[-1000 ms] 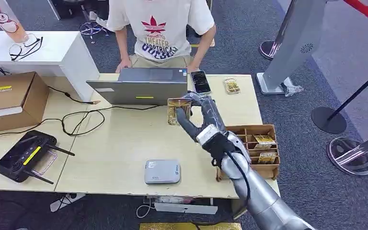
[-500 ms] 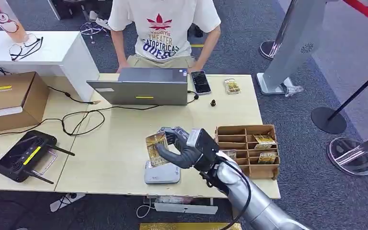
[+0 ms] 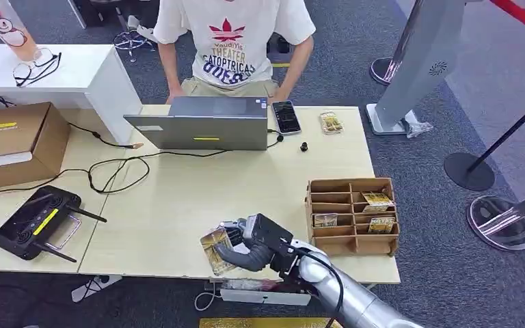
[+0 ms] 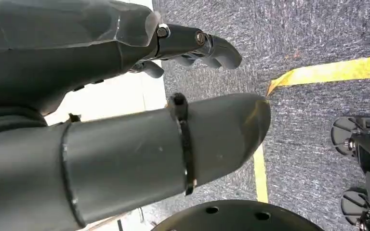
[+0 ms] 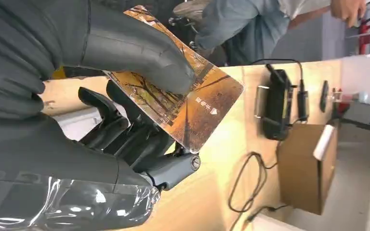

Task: Pass the card to the sensor for recognition and then transmit it.

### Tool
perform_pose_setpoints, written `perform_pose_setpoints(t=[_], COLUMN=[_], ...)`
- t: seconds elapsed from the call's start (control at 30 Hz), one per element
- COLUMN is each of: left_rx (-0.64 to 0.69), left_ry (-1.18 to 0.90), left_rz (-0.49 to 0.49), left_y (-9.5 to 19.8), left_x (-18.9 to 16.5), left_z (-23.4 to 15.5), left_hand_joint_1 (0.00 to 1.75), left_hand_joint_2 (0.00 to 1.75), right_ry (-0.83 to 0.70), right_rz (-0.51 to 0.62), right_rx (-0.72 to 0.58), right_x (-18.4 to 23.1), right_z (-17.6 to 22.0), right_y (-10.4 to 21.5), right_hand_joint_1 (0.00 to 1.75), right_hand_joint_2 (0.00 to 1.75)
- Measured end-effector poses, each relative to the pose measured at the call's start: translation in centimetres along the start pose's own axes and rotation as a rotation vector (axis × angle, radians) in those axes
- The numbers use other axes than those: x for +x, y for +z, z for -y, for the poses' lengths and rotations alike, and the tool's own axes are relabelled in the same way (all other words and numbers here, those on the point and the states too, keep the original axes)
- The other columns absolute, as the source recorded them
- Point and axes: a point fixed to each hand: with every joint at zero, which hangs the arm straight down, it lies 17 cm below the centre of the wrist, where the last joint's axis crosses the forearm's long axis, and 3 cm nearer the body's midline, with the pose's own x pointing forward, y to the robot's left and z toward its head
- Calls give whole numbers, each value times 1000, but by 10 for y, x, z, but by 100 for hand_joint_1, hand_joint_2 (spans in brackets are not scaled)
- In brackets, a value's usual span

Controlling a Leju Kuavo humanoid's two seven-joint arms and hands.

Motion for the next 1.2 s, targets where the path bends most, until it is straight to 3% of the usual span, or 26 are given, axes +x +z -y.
perform_pose_setpoints(t=[0.37,0.73,1.2], left_rx=[2,0,6], left_ry=[-3,9,19], left_rz=[-2,-4,-13], left_y=[0,0,-1], left_x=[-1,-2,-3], left_z=[-1,-1,-2], left_hand_joint_1=[0,0,0], left_hand_joint_2=[0,0,0], right_ry=[0,22,260], right_rz=[-72,-60,24], right_rx=[-81,-212,-361], right_x=[-32,-35,-18], right_z=[18,49,65], right_y=[6,2,-7], right_hand_joint_1=[175,175,175], right_hand_joint_2=[175,175,175])
